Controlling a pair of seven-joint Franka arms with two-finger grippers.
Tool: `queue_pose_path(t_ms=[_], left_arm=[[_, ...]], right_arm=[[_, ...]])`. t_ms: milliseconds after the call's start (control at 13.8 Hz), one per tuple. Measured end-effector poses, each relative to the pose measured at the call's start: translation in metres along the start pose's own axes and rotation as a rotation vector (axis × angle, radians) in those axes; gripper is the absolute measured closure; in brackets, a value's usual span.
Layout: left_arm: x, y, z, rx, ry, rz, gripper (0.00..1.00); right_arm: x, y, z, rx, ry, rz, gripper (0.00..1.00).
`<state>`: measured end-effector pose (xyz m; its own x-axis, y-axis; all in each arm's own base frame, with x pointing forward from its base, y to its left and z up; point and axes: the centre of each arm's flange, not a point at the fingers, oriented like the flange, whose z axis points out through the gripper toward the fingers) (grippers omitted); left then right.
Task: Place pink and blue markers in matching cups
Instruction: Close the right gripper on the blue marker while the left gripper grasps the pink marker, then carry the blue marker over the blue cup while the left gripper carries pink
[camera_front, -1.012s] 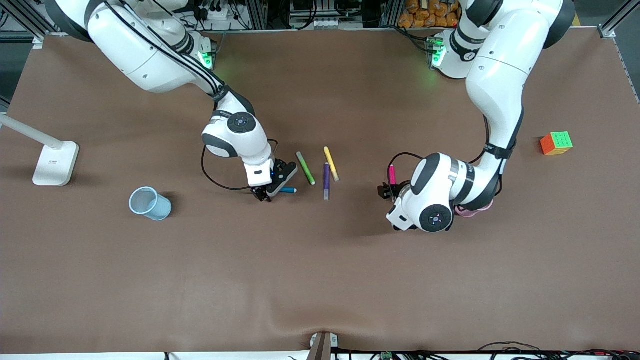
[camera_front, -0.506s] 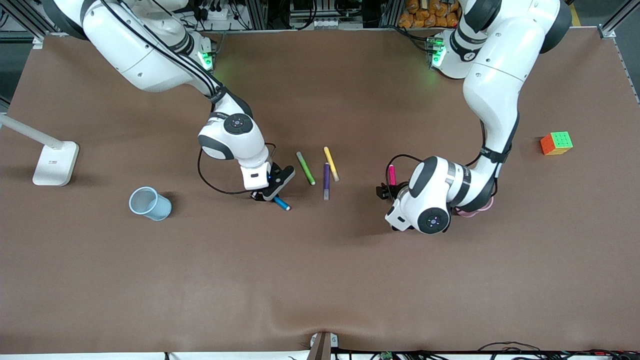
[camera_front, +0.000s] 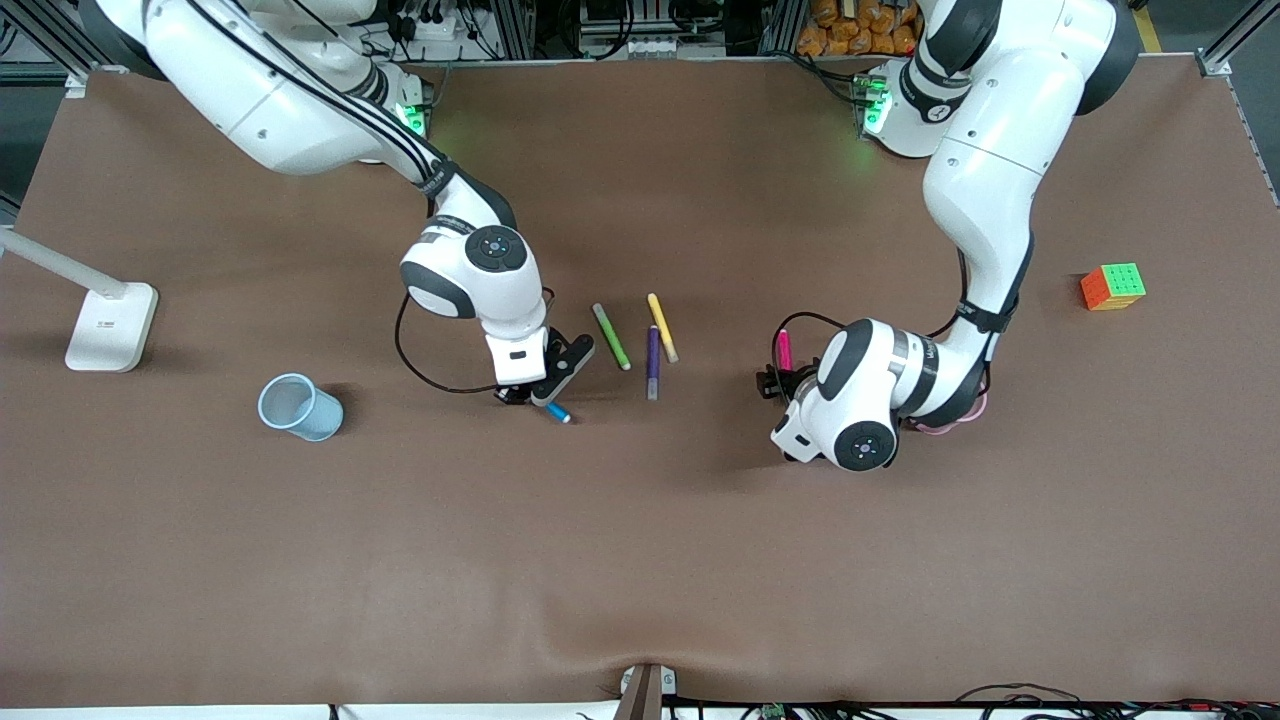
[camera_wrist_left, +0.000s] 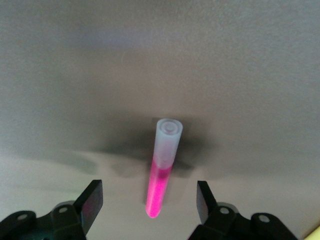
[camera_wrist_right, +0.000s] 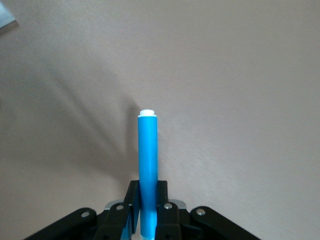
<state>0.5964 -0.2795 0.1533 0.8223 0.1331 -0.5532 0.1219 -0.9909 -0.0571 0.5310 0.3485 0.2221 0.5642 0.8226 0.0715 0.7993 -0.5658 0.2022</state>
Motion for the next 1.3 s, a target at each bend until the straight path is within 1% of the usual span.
queue_pose_path(t_ms=[72,145,217,289,434,506,578,795,867,1012,1157,1301], left_arm=[[0.001,0.000,0.003,0.002,-0.005,0.000,0.22],[0.002,-0.001,0.006,0.003,-0.008,0.005,0.32],[0.003,-0.001,0.008,0.004,-0.011,0.011,0.33],[0.004,-0.001,0.008,0.003,-0.011,0.018,0.37],[0.002,0.003,0.005,0.001,-0.005,0.026,0.60],[0.002,0.003,0.005,0.001,-0.004,0.027,0.72],[0.003,0.002,0.004,0.000,-0.003,0.026,0.81],[0.005,-0.002,0.001,0.000,0.006,0.022,0.83],[0.007,-0.002,-0.003,0.018,0.030,0.028,0.83],[0.006,-0.004,-0.025,0.055,0.105,0.045,0.83],[-0.002,-0.008,-0.063,0.052,0.175,0.048,0.83],[-0.017,-0.015,-0.105,0.047,0.248,0.049,0.83]], right_arm=[[-0.002,0.010,-0.008,-0.004,-0.028,-0.012,0.82],[-0.004,0.019,-0.014,-0.010,-0.067,-0.023,0.82],[-0.006,0.027,-0.021,-0.017,-0.113,-0.032,0.82],[-0.007,0.034,-0.030,-0.024,-0.160,-0.037,0.82],[-0.006,0.047,-0.052,-0.028,-0.243,-0.029,0.82],[-0.006,0.053,-0.062,-0.024,-0.269,-0.016,0.82],[-0.006,0.056,-0.071,-0.021,-0.286,-0.011,0.82],[-0.013,0.064,-0.087,-0.026,-0.342,-0.019,0.82],[-0.017,0.068,-0.093,-0.021,-0.373,-0.018,0.82],[-0.024,0.087,-0.106,0.017,-0.420,0.000,0.82],[-0.034,0.116,-0.121,0.057,-0.428,0.023,0.82],[-0.048,0.141,-0.128,0.084,-0.434,0.039,0.82]])
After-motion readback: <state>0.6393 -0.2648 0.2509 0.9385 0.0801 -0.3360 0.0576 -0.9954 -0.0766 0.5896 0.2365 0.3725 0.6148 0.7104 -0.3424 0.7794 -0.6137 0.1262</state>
